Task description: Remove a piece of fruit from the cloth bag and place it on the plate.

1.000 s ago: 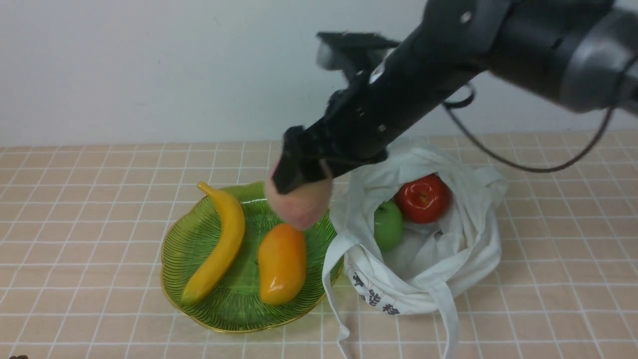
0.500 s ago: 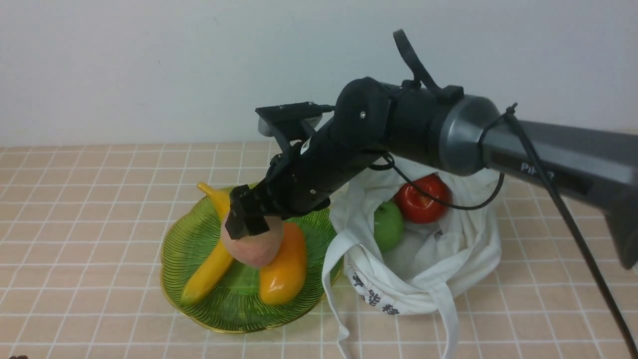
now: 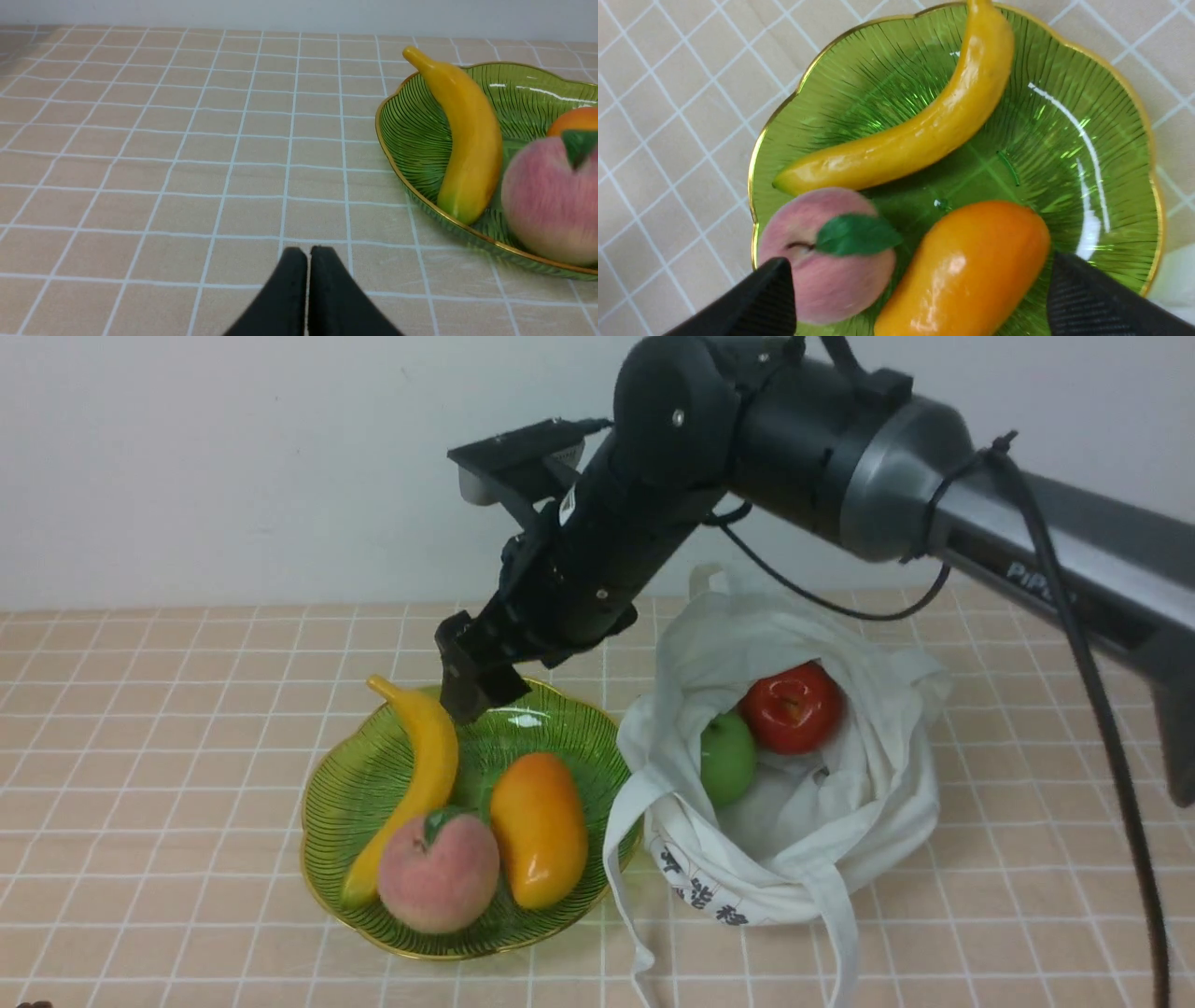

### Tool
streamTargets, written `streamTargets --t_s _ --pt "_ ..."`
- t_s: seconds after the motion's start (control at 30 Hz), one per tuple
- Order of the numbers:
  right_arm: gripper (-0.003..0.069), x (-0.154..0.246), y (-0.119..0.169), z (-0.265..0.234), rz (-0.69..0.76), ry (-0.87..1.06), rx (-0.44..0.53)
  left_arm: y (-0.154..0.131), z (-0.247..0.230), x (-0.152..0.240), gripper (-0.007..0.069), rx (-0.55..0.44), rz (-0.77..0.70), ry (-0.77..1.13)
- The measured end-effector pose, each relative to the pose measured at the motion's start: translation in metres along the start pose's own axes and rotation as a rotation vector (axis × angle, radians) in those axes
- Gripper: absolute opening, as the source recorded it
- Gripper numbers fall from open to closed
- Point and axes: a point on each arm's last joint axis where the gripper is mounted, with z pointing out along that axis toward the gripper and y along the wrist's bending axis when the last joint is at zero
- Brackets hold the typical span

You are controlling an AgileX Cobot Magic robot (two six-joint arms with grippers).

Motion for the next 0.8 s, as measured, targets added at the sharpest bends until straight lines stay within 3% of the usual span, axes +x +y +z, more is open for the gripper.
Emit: streamTargets --t_s 0.1,0.17,0.2,0.27,0.43,0.57,0.7,0.73,0.8 --pt "0.0582 -0.015 0.0 -0.027 -0.006 -0.07 0.064 0.0 0.0 0.0 -0.0008 -0.001 0.0 0.0" --pt "0.0467 -0.021 -0.001 -0.051 0.016 -0.12 0.135 0.0 0.0 0.0 -0.0008 -0.001 0.0 0.0" --pt "0.0467 -0.021 -0.001 -0.053 0.015 -0.125 0.136 0.0 0.0 0.0 -0.0008 -0.001 0.0 0.0" --pt "0.0306 -0.022 0.001 -0.081 0.016 -0.158 0.201 0.0 0.0 0.0 -0.0008 -0.001 0.0 0.0" --pt "0.004 -0.007 0.012 -0.155 0.003 -0.25 0.306 0.0 0.0 0.0 -0.0008 -0.001 0.0 0.0" --pt "-0.0006 0.023 0.023 -0.205 0.029 -0.285 0.365 0.0 0.0 0.0 -0.0008 -0.001 0.0 0.0" --pt "-0.0013 0.092 0.039 -0.255 0.117 -0.302 0.414 0.0 0.0 0.0 -0.0008 -0.001 0.0 0.0" --pt "-0.0013 0.093 0.038 -0.251 0.122 -0.287 0.415 0.0 0.0 0.0 -0.0008 -0.001 0.0 0.0" --pt "-0.0014 0.141 0.044 -0.257 0.171 -0.268 0.427 0.0 0.0 0.0 -0.0008 -0.001 0.0 0.0"
